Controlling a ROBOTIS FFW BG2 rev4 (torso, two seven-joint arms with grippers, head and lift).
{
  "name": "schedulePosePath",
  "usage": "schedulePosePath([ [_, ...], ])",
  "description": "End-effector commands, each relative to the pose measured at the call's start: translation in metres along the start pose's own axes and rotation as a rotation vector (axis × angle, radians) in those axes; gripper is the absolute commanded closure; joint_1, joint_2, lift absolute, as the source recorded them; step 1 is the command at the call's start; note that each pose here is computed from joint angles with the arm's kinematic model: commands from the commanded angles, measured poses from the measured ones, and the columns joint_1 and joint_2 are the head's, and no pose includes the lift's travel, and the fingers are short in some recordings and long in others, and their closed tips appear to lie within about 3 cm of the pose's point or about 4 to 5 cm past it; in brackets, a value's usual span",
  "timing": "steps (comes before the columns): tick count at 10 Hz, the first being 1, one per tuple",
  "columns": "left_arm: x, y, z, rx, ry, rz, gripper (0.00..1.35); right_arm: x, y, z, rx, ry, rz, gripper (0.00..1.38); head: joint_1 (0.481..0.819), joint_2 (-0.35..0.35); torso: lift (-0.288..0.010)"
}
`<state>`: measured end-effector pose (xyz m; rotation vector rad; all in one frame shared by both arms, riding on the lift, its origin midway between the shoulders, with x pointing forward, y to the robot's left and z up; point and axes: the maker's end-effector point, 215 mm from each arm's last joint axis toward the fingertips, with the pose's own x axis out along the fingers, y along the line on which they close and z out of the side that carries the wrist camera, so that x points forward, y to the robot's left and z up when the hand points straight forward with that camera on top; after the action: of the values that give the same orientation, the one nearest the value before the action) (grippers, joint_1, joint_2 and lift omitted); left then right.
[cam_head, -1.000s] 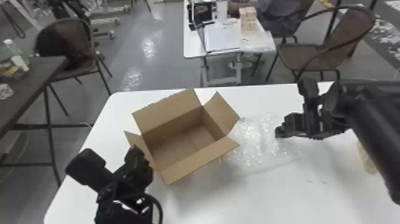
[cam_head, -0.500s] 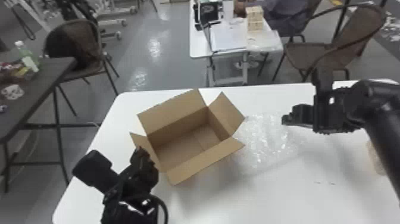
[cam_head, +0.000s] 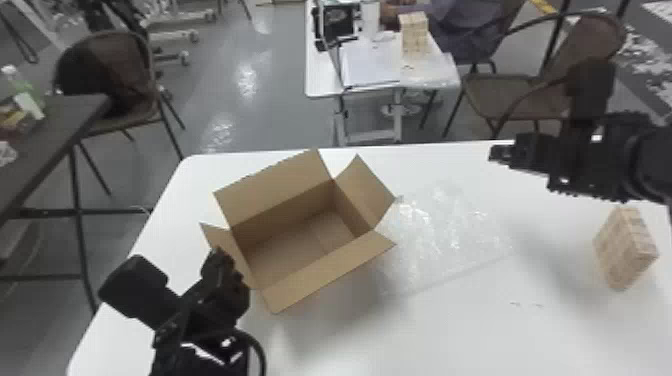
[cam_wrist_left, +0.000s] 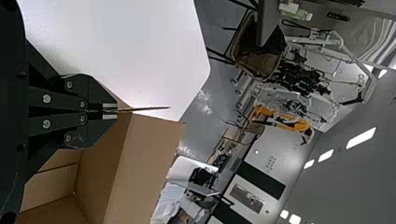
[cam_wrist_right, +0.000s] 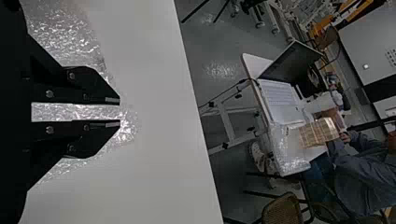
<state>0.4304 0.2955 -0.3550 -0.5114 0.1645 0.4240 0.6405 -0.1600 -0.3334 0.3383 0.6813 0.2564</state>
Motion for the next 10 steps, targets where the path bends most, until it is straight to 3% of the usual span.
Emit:
schedulePosePath([
  [1, 0.001, -0.001, 0.003, 0.005, -0.01, -0.001, 1.22, -0.018, 0.008, 0.013, 0.049, -0.112, 0.046, 0.64, 0.695, 0.14, -0.1],
  [2, 0.002, 0.0, 0.008, 0.011, -0.025, -0.002, 1.22, -0.031, 0.006, 0.021, 0.048, -0.191, 0.043, 0.32, 0.695, 0.136, -0.1],
  [3, 0.005, -0.005, 0.014, 0.024, -0.041, -0.013, 1.22, -0.051, -0.004, 0.035, 0.026, -0.296, 0.02, 0.1, 0.695, 0.136, -0.1],
  [4, 0.01, -0.01, 0.021, 0.041, -0.073, -0.031, 1.22, -0.074, -0.004, 0.058, -0.011, -0.521, 0.018, 0.11, 0.695, 0.128, -0.1],
  [5, 0.017, -0.015, 0.033, 0.05, -0.12, -0.068, 1.22, -0.095, -0.001, 0.063, 0.004, -0.678, 0.016, 0.17, 0.695, 0.113, -0.1],
  [6, 0.023, -0.023, 0.048, 0.076, -0.171, -0.104, 1.16, -0.113, -0.005, 0.065, -0.079, -0.723, -0.03, 0.19, 0.675, 0.101, -0.1],
  [8, 0.033, -0.051, 0.091, 0.163, -0.288, -0.171, 0.57, -0.135, -0.006, 0.066, -0.127, -0.757, -0.066, 0.2, 0.65, 0.095, -0.1],
  [9, 0.04, -0.069, 0.106, 0.2, -0.306, -0.237, 0.11, -0.144, -0.006, 0.069, -0.134, -0.771, -0.067, 0.2, 0.63, 0.09, -0.1],
  [10, 0.046, -0.084, 0.125, 0.242, -0.33, -0.311, 0.0, -0.162, -0.001, 0.079, -0.191, -0.825, -0.082, 0.2, 0.602, 0.081, -0.1],
])
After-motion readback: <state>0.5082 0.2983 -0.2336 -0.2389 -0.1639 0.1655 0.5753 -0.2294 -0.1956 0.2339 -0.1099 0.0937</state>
